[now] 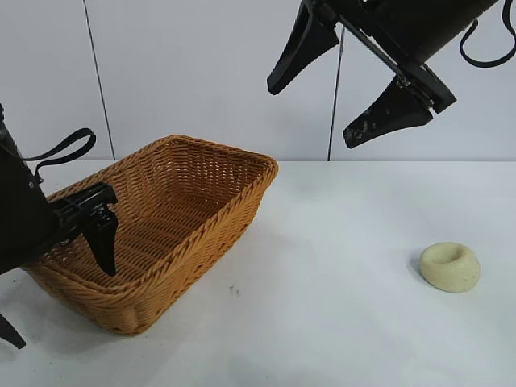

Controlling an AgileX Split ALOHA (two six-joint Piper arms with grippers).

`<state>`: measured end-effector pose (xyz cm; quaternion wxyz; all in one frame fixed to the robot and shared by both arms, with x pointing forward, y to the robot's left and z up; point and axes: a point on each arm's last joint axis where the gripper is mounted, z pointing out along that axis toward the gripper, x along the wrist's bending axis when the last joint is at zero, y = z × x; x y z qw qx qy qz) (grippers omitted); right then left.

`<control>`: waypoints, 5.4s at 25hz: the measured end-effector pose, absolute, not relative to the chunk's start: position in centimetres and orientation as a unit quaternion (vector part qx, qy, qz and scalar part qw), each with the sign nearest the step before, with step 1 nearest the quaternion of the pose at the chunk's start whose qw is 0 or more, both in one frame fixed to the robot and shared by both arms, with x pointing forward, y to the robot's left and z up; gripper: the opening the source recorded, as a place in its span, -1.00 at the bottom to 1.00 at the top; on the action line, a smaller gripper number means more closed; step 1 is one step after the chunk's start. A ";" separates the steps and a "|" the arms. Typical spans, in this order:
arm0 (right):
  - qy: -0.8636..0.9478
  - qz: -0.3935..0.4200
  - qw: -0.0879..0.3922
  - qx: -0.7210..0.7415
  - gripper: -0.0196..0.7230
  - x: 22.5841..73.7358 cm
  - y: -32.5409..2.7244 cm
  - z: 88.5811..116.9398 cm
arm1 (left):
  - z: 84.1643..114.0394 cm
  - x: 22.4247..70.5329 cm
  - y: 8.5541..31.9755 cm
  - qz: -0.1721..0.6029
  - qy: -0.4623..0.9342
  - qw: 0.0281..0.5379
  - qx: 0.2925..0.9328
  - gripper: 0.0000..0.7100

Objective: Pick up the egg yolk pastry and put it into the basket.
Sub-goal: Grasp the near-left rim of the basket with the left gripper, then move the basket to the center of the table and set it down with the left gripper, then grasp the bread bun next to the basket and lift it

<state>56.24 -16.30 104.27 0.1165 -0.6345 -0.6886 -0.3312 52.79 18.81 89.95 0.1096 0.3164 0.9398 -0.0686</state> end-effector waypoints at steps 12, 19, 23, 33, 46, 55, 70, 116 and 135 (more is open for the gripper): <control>-0.688 -0.331 0.117 -0.635 0.93 56.2 -16.3 104.3 | 90.0 53.0 19.6 -0.082 0.953 0.103 0.275 -0.65; -0.688 -0.331 0.117 -0.635 0.93 56.2 -16.3 104.3 | 91.0 53.4 19.8 -0.106 0.952 0.114 0.262 -0.73; -0.689 -0.331 0.117 -0.635 0.93 56.2 -16.3 104.3 | 92.5 54.6 20.1 -0.122 0.938 0.125 0.301 -0.73; -0.689 -0.331 0.116 -0.634 0.93 56.2 -16.3 104.3 | 95.3 57.4 20.5 -0.121 0.904 0.166 0.376 -0.73; -0.690 -0.329 0.117 -0.634 0.93 56.2 -16.3 104.2 | 93.8 62.7 18.7 -0.161 0.775 0.097 0.604 -0.73; -0.690 -0.329 0.117 -0.634 0.93 56.2 -16.3 104.2 | 93.4 63.1 18.6 -0.162 0.743 0.093 0.643 -0.73; -0.690 -0.329 0.117 -0.634 0.93 56.2 -16.3 104.2 | 89.6 64.2 18.5 -0.155 0.737 0.095 0.651 -0.73; -0.690 -0.329 0.117 -0.634 0.93 56.2 -16.3 104.2 | 103.9 67.8 27.2 0.096 0.708 0.088 0.694 0.95; -0.690 -0.330 0.115 -0.634 0.93 56.2 -16.3 104.2 | 108.7 51.6 29.9 0.098 0.711 0.075 0.692 0.95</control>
